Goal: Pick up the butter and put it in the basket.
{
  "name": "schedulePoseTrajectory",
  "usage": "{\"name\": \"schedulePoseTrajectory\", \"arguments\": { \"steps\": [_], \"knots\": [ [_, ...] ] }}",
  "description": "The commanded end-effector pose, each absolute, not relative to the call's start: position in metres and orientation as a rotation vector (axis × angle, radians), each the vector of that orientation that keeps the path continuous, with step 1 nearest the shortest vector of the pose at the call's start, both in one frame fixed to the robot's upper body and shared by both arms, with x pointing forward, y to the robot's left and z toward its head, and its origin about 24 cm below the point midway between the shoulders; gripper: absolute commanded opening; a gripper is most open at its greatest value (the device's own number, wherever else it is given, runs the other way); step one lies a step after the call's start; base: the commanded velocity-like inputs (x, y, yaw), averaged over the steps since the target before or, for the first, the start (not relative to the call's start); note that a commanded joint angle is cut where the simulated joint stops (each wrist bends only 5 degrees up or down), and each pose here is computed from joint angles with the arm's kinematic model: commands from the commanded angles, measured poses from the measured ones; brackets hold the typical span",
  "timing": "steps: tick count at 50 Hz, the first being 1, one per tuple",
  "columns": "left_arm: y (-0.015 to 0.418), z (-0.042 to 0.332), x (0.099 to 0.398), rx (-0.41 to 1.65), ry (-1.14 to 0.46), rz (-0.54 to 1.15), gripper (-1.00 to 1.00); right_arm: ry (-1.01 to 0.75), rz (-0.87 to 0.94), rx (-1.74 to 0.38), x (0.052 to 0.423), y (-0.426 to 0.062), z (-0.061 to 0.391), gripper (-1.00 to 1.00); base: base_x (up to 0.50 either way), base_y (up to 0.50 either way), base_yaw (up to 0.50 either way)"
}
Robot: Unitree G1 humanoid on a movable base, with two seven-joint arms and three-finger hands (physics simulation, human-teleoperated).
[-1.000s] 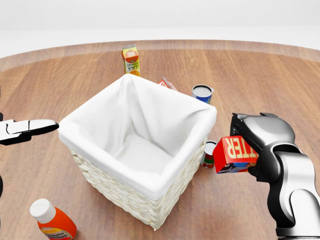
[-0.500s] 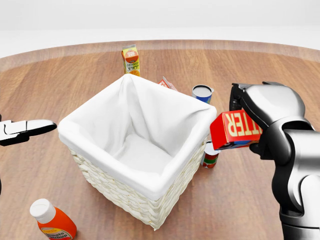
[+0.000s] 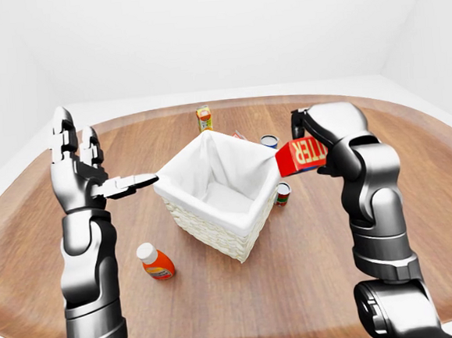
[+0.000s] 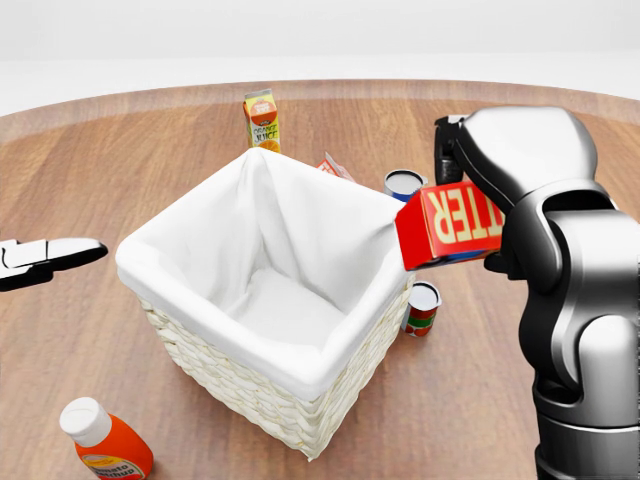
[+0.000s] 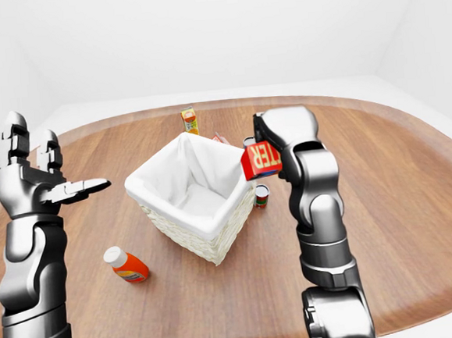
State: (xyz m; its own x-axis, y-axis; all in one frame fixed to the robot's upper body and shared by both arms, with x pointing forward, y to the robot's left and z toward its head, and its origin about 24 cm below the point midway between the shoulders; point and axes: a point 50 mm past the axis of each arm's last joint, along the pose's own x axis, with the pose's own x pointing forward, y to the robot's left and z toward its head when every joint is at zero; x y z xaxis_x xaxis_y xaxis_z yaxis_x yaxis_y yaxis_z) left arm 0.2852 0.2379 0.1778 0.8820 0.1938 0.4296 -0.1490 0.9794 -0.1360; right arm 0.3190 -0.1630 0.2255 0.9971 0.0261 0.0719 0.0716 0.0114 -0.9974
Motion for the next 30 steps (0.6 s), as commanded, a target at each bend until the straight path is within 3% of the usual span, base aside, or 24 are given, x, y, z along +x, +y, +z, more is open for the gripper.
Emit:
{"name": "schedulePoseTrajectory", "arguments": {
  "steps": [1,30],
  "knots": [
    [0.241,0.177,0.287,-0.107,-0.449,0.187,1.00,-0.199,-0.056,-1.539,0.323,-0.141,0.247,-1.00,0.00,0.00,0.00],
    [0.251,0.171,0.286,-0.124,-0.424,0.203,1.00,-0.509,0.022,-1.158,0.349,-0.086,0.250,-1.00,0.00,0.00,0.00]
  ]
}}
